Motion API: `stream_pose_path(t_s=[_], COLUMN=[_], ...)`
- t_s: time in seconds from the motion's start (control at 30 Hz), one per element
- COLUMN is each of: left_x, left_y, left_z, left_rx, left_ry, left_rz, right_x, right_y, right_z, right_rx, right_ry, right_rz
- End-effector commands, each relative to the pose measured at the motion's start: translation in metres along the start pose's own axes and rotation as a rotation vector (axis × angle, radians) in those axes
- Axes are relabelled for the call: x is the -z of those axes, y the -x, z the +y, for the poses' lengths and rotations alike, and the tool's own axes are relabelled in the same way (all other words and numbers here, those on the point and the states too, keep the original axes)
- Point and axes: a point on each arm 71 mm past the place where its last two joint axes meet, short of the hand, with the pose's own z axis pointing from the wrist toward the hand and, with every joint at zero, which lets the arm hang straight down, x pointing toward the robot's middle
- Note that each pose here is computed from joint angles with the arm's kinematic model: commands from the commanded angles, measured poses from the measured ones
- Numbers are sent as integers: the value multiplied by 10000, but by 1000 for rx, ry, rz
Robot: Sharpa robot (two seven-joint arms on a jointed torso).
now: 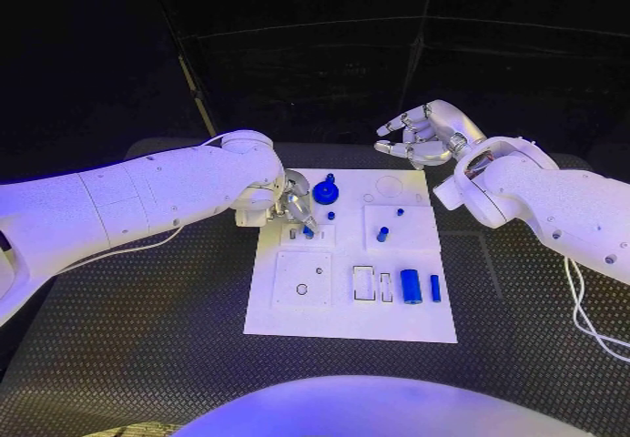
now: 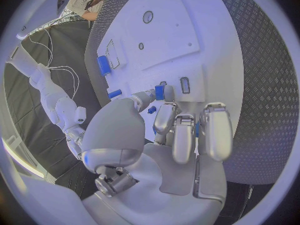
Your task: Assemble the parts on the task board
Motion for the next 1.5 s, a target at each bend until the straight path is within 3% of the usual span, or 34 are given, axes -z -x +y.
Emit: stream_pose_path(t_s=[0.03, 1.5], left_x=[-10, -14], left_y=[0, -24], left_z=[14, 54], left_rx=[7, -29], left_ry=[10, 25], left_rz=[-3, 48], right_x=[-3, -7], right_y=[1, -7], right_z=[17, 13], right_rx=[0, -1], right_ry=[10, 9], right_rz=[5, 9])
